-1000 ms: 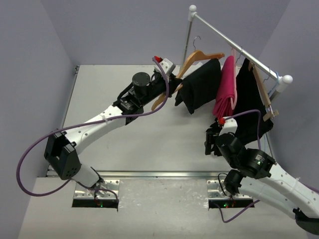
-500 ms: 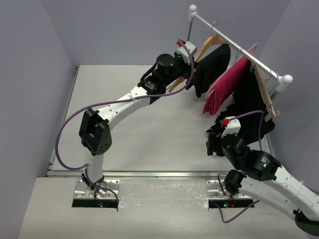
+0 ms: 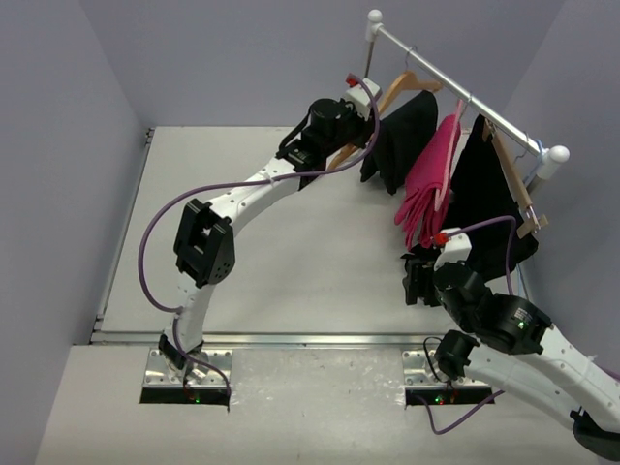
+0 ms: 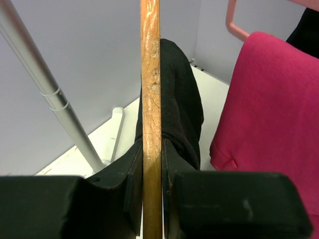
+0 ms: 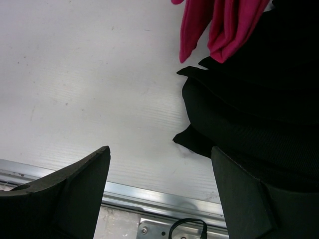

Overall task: Place the trousers on the hanger
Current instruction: Place the hanger at the clothesline.

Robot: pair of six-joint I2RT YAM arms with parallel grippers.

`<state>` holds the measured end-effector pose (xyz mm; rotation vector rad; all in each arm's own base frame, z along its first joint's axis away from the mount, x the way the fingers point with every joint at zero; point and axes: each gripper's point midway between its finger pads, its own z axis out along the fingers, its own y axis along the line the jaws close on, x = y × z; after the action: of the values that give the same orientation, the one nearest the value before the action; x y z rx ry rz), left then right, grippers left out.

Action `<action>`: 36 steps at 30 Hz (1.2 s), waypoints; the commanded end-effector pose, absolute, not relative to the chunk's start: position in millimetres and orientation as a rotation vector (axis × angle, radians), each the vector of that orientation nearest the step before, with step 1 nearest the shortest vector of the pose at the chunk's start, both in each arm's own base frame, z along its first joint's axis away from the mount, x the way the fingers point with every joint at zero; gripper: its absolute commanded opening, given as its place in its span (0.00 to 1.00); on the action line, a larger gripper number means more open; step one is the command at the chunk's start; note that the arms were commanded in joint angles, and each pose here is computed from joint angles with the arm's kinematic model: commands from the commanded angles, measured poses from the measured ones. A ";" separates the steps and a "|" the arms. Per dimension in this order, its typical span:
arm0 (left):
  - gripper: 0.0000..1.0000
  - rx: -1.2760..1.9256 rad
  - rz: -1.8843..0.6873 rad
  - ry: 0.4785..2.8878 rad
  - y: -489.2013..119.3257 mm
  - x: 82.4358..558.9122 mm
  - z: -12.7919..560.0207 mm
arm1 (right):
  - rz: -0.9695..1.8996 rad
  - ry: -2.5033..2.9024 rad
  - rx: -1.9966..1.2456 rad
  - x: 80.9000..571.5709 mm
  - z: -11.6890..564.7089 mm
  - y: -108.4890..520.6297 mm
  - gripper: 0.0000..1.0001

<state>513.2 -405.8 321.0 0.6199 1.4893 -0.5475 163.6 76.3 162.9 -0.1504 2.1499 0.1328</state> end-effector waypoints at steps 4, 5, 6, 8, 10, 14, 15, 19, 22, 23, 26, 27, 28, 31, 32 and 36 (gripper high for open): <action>0.00 0.481 -0.542 1.070 -373.4 511.4 472.3 | 0.147 2.120 -0.138 166.5 176.7 77.2 0.82; 0.00 0.477 -0.547 1.073 -371.4 513.9 470.7 | 0.146 2.123 -0.142 166.6 175.7 78.0 0.82; 0.00 0.474 -0.559 1.075 -370.4 515.0 470.0 | 0.143 2.128 -0.146 166.6 174.6 78.4 0.82; 0.00 0.471 -0.565 1.083 -365.7 519.8 466.9 | 0.139 2.131 -0.149 166.8 173.8 78.6 0.82; 0.00 0.473 -0.561 1.086 -363.5 522.9 464.6 | 0.137 2.133 -0.150 167.0 173.2 78.8 0.82; 0.00 0.479 -0.554 1.096 -361.8 525.8 460.9 | 0.141 2.137 -0.148 166.6 171.9 79.4 0.82; 0.00 0.482 -0.556 1.098 -361.8 525.9 459.7 | 0.137 2.142 -0.149 166.6 170.2 79.4 0.82; 0.00 0.485 -0.556 1.114 -363.5 527.5 452.9 | 0.139 2.151 -0.148 166.1 166.0 80.5 0.82; 0.13 0.484 -0.538 1.150 -362.6 533.3 440.2 | 0.146 2.157 -0.151 165.1 163.6 81.6 0.82; 0.22 0.486 -0.536 1.160 -362.2 534.0 436.3 | 0.146 2.157 -0.151 164.8 163.2 81.3 0.82; 0.48 0.466 -0.534 1.164 -358.6 530.7 431.7 | 0.150 2.152 -0.151 165.1 165.2 81.5 0.82; 0.54 0.463 -0.534 1.172 -356.9 528.6 427.9 | 0.151 2.151 -0.154 165.1 166.0 81.6 0.82; 0.57 0.463 -0.534 1.176 -355.7 527.2 426.4 | 0.150 2.151 -0.153 165.1 166.2 81.4 0.82; 0.63 0.471 -0.536 1.180 -355.4 521.7 424.0 | 0.152 2.149 -0.154 165.0 166.6 81.3 0.82; 0.64 0.476 -0.536 1.185 -356.1 520.0 420.7 | 0.151 2.149 -0.154 165.1 166.4 81.3 0.82; 0.70 0.486 -0.533 1.179 -355.4 507.5 421.6 | 0.155 2.149 -0.156 164.6 166.1 81.6 0.82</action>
<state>534.0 -361.8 367.4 0.5063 1.3092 -0.5245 160.9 79.3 157.4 -0.1760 2.1809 0.1344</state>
